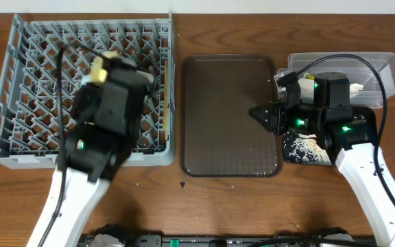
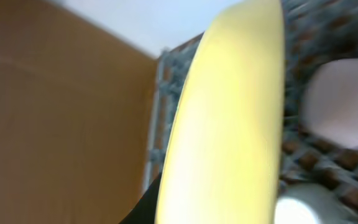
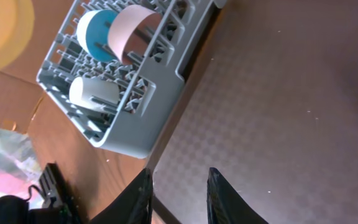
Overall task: Sort waste into correct bins and load items into the dishwasher
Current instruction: 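Carry the yellow plate left and stand it in the dish rack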
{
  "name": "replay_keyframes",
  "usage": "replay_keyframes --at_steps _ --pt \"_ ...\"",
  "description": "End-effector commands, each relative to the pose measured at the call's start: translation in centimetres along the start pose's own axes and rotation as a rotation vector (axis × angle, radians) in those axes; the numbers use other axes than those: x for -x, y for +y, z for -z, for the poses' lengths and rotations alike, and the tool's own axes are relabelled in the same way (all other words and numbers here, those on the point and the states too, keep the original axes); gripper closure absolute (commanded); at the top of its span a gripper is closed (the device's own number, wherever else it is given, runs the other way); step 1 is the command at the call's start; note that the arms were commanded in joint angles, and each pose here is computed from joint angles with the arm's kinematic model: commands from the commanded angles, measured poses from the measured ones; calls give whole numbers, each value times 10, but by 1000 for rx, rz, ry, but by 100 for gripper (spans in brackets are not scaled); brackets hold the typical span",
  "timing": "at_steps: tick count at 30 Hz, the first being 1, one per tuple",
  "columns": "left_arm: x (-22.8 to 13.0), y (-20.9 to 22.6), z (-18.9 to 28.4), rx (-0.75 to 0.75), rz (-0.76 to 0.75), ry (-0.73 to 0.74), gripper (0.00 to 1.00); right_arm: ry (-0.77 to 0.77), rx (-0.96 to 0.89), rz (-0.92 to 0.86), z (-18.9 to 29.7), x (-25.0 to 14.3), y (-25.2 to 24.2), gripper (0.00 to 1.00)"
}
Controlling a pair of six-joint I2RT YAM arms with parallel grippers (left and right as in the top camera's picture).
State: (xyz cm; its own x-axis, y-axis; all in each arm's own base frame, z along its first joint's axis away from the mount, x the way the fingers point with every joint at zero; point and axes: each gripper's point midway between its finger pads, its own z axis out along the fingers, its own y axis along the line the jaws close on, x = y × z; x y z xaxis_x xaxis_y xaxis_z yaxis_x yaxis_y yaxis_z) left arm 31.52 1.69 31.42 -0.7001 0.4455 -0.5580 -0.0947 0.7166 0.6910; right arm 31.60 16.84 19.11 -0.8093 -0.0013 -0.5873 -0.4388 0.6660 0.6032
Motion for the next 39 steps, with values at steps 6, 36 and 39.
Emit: replay_keyframes --at_steps 6,36,39 --pt "-30 21 -90 -83 95 162 92 -9 -19 19 3 1 -2 74" --pt "-42 11 -159 -162 195 193 17 1 -36 8 3 -1 -5 68" --pt "-29 20 -138 -149 267 142 13 1 -36 3 3 -2 -5 60"
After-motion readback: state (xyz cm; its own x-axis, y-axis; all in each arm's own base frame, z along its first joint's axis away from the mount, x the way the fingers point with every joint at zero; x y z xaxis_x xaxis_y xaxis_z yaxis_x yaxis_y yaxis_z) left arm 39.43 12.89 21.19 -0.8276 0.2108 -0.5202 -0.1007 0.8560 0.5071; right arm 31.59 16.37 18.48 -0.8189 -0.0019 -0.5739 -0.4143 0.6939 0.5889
